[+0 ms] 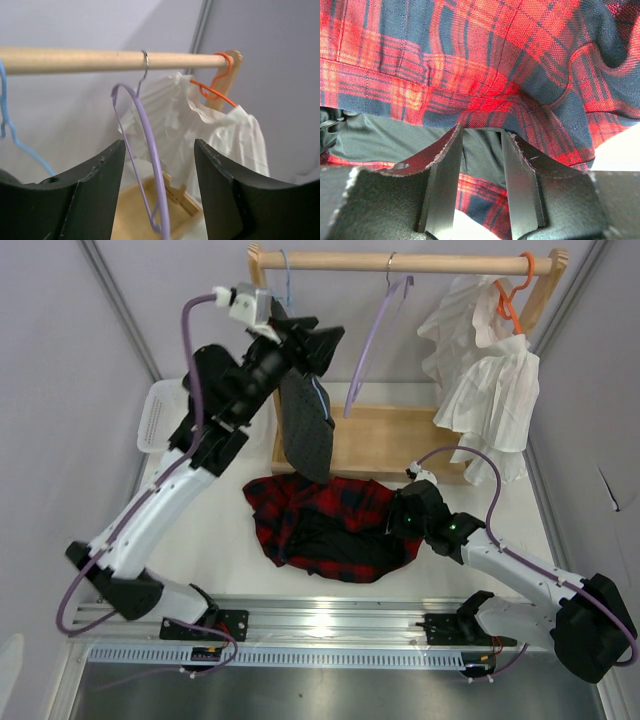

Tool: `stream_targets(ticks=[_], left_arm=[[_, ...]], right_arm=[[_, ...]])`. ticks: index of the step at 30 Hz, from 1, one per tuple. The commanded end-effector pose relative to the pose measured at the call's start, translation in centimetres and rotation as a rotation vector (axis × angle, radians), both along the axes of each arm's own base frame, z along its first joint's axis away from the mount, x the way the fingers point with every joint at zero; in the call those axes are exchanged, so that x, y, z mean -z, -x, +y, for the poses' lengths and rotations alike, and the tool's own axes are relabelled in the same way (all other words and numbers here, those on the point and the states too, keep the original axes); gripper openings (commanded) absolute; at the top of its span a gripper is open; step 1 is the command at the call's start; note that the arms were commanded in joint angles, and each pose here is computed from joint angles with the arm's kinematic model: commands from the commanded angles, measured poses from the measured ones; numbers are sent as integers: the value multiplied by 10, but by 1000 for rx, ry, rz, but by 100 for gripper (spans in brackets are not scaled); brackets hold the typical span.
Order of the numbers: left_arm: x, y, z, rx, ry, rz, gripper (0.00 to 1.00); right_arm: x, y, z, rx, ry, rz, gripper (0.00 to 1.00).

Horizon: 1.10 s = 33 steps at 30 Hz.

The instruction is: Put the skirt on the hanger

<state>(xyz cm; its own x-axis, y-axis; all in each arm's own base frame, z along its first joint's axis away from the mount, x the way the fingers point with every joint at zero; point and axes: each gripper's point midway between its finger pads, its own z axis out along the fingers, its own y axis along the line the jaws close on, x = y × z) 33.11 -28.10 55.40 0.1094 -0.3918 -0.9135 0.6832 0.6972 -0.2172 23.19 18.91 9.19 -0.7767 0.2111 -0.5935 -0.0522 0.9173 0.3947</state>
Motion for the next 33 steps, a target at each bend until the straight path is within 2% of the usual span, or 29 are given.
stream_targets(ticks=[1, 4, 6, 9, 12, 13, 14, 25, 33], left_arm=[[-5, -37, -16, -96, -60, -40, 64], [-14, -59, -32, -125, -80, -81, 65], [-4, -77, -45, -144, -117, -83, 66], [-14, -85, -50, -158, -107, -122, 69], [5, -103, -66, -161, -139, -104, 71], [-11, -100, -62, -168, -117, -129, 71], [7, -111, -70, -168, -156, -92, 71], [25, -128, -80, -184, -211, -75, 71], [38, -128, -94, -129, -253, -66, 70]], right_arm=[[-22, -11, 9, -8, -37, -55, 43], [-22, -11, 10, -13, -36, -55, 42], [-21, -10, 10, -13, -35, -54, 42], [-20, -11, 9, -15, -33, -55, 42], [-19, -11, 9, -16, -30, -53, 43], [-19, -11, 9, -16, -31, -52, 42], [-17, -10, 8, -17, -30, -51, 43], [-16, -11, 6, -17, -39, -53, 43], [-14, -11, 3, -14, -40, -50, 42]])
